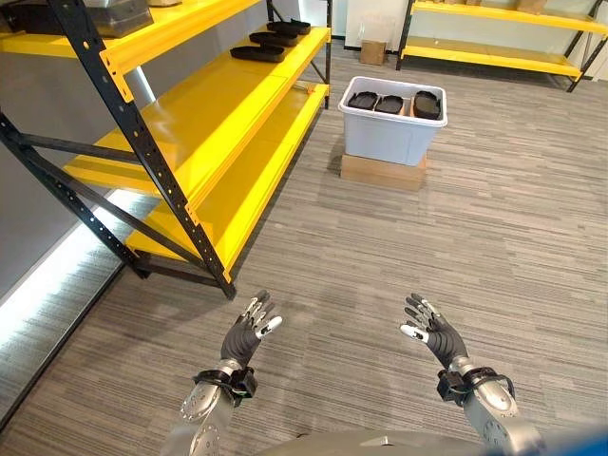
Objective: Move parts from the plastic box to the shelf.
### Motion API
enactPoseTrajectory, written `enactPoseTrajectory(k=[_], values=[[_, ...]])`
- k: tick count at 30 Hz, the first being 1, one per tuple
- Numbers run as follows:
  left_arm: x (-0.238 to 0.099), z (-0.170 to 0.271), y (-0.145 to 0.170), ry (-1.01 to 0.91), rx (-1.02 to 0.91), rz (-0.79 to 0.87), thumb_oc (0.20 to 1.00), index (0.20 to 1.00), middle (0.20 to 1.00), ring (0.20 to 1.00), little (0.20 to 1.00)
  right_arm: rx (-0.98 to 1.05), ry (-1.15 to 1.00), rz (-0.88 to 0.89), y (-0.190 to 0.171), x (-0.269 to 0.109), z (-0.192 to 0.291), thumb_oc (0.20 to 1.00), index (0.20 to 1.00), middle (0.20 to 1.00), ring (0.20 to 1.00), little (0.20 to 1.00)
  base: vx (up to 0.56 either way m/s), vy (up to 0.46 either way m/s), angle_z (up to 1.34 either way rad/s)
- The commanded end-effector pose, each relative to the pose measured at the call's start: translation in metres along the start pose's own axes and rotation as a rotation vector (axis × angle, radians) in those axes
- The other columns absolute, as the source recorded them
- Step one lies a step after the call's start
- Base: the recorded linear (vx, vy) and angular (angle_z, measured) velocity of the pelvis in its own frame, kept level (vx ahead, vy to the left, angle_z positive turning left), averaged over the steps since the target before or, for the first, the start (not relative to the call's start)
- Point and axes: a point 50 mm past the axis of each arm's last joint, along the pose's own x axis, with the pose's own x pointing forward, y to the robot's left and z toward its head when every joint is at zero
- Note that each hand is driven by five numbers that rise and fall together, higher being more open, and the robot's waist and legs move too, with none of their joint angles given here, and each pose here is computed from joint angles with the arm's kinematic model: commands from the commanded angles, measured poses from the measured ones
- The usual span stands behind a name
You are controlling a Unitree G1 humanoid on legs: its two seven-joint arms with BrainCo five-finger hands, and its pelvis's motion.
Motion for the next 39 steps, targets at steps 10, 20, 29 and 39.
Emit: enactPoseTrajectory(k=[10,20,29,39], values=[[0.0084,0.0151,-0.0056,-0.071,0.042,-0.058,1.000,1.000,1.000,1.000,1.000,-0.001,-0.063,0.015,-0.0022,0.0013,0.0125,1.000,1.000,1.000,1.000,1.000,0.00,0.000,0.00],[0.0082,0.0139,-0.0054,-0.070,0.021,-0.051,1.000,1.000,1.000,1.000,1.000,0.000,-0.053,0.016,-0.0013,0.0008,0.0099,1.000,1.000,1.000,1.000,1.000,0.00,0.000,0.00],[0.0090,0.0153,-0.0049,-0.079,0.017,-0.043,1.000,1.000,1.000,1.000,1.000,0.009,-0.057,0.008,-0.0019,0.0004,0.0103,1.000,1.000,1.000,1.000,1.000,0.00,0.000,0.00],[0.0096,0.0151,-0.0044,-0.076,0.020,-0.042,1.000,1.000,1.000,1.000,1.000,0.034,-0.062,0.012,-0.0005,0.0015,0.0108,1.000,1.000,1.000,1.000,1.000,0.00,0.000,0.00]])
